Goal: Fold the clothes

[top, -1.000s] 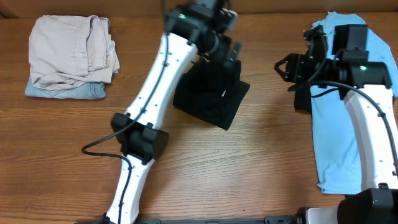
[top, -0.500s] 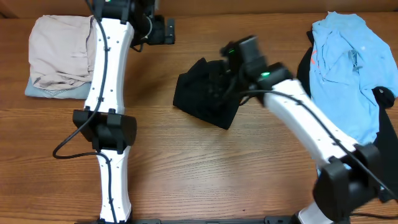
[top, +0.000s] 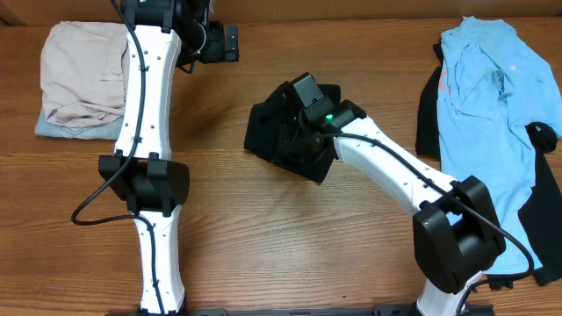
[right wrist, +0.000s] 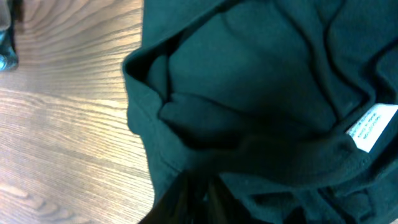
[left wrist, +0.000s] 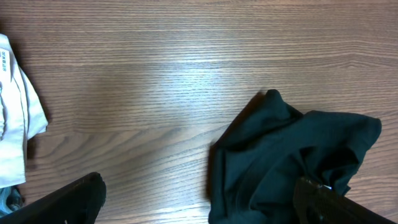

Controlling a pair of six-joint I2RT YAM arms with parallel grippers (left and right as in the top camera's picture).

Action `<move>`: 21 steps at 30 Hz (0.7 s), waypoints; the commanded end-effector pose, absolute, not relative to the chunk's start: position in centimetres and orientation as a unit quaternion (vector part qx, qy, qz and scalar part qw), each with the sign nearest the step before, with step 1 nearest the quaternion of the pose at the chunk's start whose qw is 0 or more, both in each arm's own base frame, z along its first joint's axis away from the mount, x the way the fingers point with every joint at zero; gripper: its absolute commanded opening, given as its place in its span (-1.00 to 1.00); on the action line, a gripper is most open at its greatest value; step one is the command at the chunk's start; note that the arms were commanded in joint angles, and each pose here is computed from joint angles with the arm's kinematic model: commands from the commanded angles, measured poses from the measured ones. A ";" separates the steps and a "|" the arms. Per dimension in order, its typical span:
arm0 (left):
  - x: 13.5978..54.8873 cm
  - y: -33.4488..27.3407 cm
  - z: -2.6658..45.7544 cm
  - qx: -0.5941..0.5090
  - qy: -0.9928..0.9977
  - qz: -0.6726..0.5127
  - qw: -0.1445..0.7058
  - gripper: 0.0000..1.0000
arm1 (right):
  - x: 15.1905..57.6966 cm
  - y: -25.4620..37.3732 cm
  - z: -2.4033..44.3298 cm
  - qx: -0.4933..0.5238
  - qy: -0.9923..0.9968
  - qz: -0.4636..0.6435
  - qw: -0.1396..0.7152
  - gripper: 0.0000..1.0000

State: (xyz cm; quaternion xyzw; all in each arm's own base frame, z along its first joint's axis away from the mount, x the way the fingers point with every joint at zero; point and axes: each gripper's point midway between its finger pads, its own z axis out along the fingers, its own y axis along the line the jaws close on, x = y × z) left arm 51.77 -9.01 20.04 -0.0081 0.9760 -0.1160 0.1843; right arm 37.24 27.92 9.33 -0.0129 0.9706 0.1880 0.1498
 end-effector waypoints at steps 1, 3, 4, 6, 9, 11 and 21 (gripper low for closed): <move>51.9 -8.7 20.7 -0.015 0.975 -0.111 0.193 1.00 | 37.9 27.9 9.3 -0.008 0.971 0.181 0.158 -0.92; 51.9 -8.6 20.6 -0.016 0.975 -0.109 0.193 1.00 | 37.7 27.7 9.3 -0.008 0.972 0.179 0.155 -0.92; 51.8 -8.6 20.6 -0.016 0.975 -0.107 0.192 1.00 | 37.6 27.4 9.4 -0.005 0.972 0.176 0.152 -0.92; 51.7 -8.4 20.4 -0.008 0.977 -0.102 0.189 0.99 | 36.8 25.4 9.8 0.019 0.978 0.160 0.131 -0.92; 51.5 -8.4 20.3 -0.008 0.978 -0.101 0.185 1.00 | 35.1 22.5 9.8 0.044 0.986 0.131 0.089 -0.92; 51.5 -8.4 20.3 -0.007 0.978 -0.101 0.184 1.00 | 33.5 20.6 9.2 0.057 0.992 0.104 0.050 -0.92; 51.5 -8.3 19.9 0.003 0.979 -0.095 0.182 1.00 | 29.2 16.8 5.1 0.069 0.997 0.028 -0.022 -0.92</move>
